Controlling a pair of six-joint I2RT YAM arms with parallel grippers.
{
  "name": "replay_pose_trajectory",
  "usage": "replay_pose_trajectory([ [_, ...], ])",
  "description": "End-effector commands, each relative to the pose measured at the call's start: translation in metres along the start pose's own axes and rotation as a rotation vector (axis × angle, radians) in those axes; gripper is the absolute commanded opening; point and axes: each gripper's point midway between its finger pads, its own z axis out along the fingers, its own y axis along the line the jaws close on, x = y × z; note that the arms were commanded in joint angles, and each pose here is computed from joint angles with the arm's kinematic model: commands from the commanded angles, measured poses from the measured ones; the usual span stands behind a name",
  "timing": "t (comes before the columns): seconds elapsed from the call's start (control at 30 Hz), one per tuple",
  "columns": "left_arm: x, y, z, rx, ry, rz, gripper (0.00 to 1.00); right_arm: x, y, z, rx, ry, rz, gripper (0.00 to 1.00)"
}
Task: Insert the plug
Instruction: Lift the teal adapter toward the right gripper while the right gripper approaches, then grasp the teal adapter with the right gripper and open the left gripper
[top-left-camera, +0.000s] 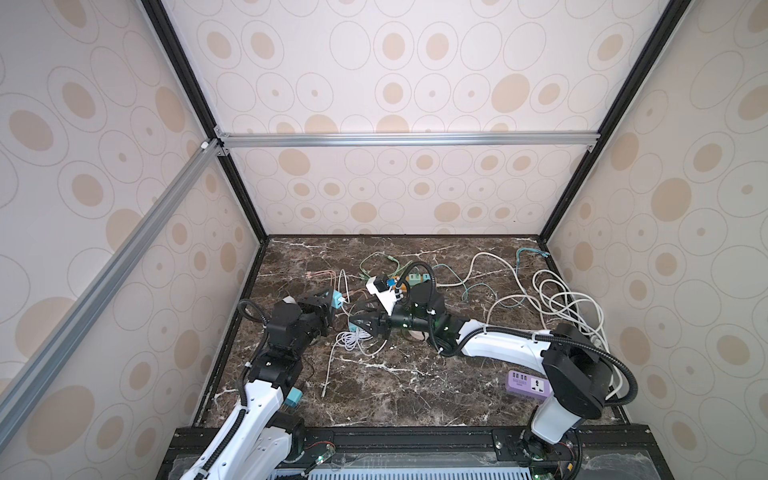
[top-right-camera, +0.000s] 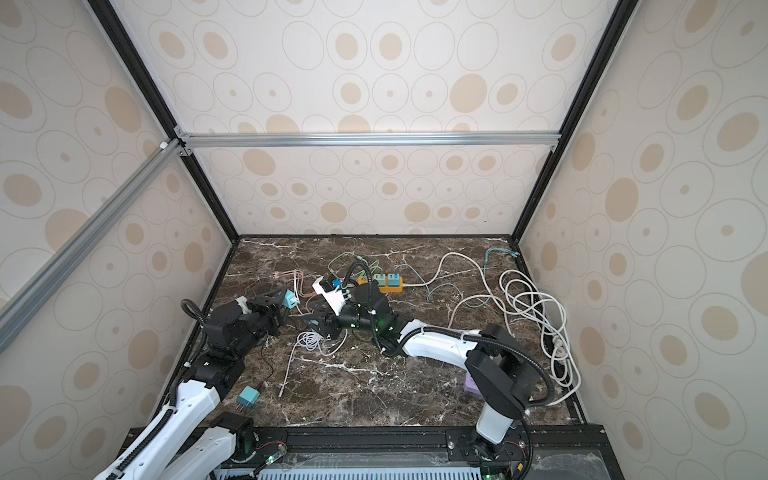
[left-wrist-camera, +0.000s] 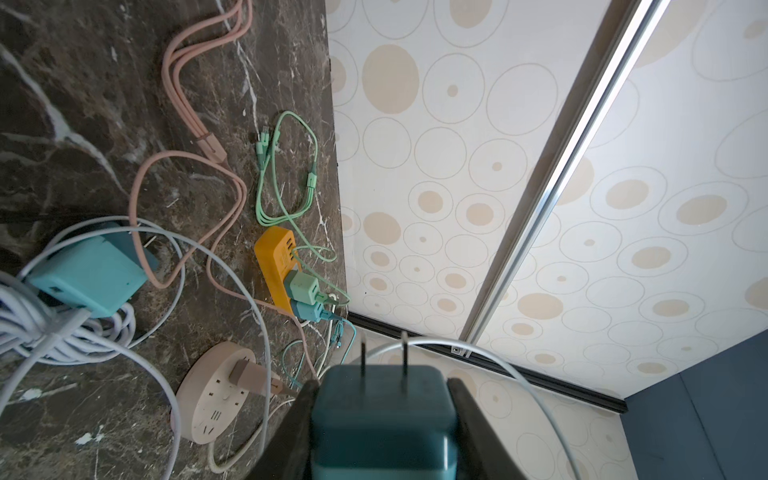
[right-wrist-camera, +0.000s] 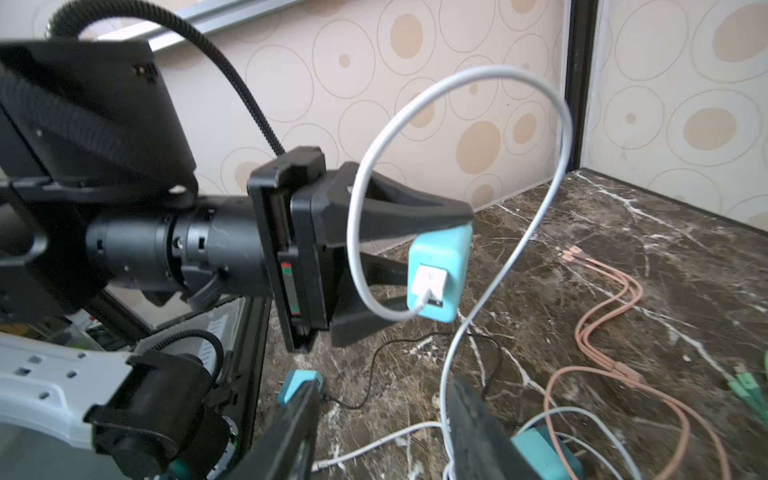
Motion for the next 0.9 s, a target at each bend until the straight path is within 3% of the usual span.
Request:
replay_pose_trajectory([
  [0.0,0.011,-0.028,-0.006,0.097,0.044,-0.065,0.00,-0.024,-0.001,0.013,-0.008,-0.100,-0.010,0.46],
  [0.3,0.013,-0.026,-0.006,0.099,0.047,-0.077,0.00,-0.025,-0.007,0.038,-0.032,-0.095,0.002,0.45],
  [0.6,0.015,-0.026,-0.006,0.103,0.053,-0.081,0.00,-0.024,-0.029,0.055,0.055,-0.075,0.008,0.35],
  [0.67,0.015,-0.025,-0.005,0.100,0.058,-0.084,0.00,-0.026,-0.028,0.058,0.049,-0.067,0.001,0.28],
  [0.8,0.016,-0.021,-0.002,0.101,0.064,-0.063,0.00,-0.038,-0.027,0.052,0.063,-0.094,-0.021,0.04],
  [0.83,0.013,-0.020,-0.002,0.107,0.052,-0.025,0.08,-0.041,-0.030,0.048,0.085,-0.093,-0.030,0.02],
  [0.87,0.009,-0.020,-0.003,0.111,0.024,0.036,0.30,-0.040,-0.031,0.044,0.109,-0.076,-0.040,0.00],
])
